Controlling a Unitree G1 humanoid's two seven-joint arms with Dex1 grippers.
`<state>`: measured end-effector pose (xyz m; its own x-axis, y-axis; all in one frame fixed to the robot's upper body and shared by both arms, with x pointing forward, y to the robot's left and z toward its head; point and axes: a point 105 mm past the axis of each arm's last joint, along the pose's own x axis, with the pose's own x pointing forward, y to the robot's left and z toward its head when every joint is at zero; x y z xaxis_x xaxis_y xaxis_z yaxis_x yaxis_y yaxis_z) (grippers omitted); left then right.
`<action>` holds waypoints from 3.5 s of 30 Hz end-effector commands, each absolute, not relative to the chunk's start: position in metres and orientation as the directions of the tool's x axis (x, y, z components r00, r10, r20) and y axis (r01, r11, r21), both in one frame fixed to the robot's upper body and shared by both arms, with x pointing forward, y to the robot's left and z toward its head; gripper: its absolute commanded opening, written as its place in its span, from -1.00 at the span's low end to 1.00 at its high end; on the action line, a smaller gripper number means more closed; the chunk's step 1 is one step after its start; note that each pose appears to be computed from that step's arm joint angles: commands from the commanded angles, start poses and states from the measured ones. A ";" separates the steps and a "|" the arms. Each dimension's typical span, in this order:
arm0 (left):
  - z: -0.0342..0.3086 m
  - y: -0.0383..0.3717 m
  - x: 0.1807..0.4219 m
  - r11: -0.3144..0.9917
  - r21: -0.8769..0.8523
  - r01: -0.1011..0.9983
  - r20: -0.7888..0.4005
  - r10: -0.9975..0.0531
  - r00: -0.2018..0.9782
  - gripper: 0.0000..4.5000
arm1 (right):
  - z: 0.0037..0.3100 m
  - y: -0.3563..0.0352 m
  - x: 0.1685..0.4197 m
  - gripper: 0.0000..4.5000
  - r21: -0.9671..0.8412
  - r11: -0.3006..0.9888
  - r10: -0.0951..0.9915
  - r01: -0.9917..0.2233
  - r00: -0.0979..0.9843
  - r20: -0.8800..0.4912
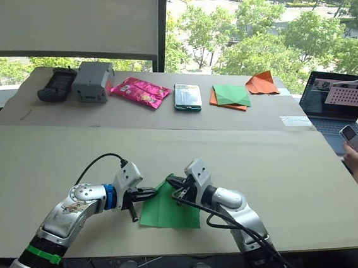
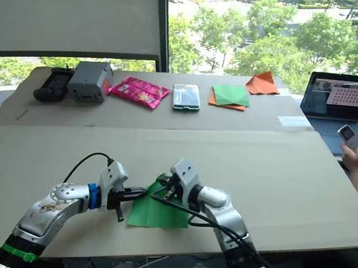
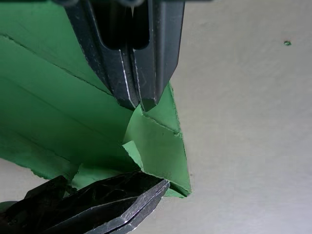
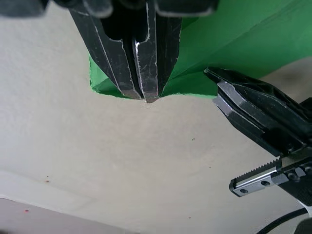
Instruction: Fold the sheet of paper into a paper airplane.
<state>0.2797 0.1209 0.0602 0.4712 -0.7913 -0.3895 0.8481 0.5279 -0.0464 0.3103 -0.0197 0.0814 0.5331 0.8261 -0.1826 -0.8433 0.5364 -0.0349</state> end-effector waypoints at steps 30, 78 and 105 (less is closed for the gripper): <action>0.072 0.123 0.282 0.461 0.003 0.887 -0.404 -0.811 0.423 -0.44 | 0.037 -0.028 0.325 -1.00 -0.078 0.628 0.700 -0.775 0.605 -0.378; 0.030 0.120 0.305 0.369 0.025 0.929 -0.564 -0.762 0.318 -0.98 | 0.037 -0.026 0.322 -1.00 -0.086 0.660 0.675 -0.747 0.639 -0.370; 0.016 0.160 0.266 0.418 -0.032 0.908 -0.630 -0.714 0.306 -0.98 | 0.039 -0.025 0.324 -1.00 -0.088 0.656 0.678 -0.749 0.637 -0.368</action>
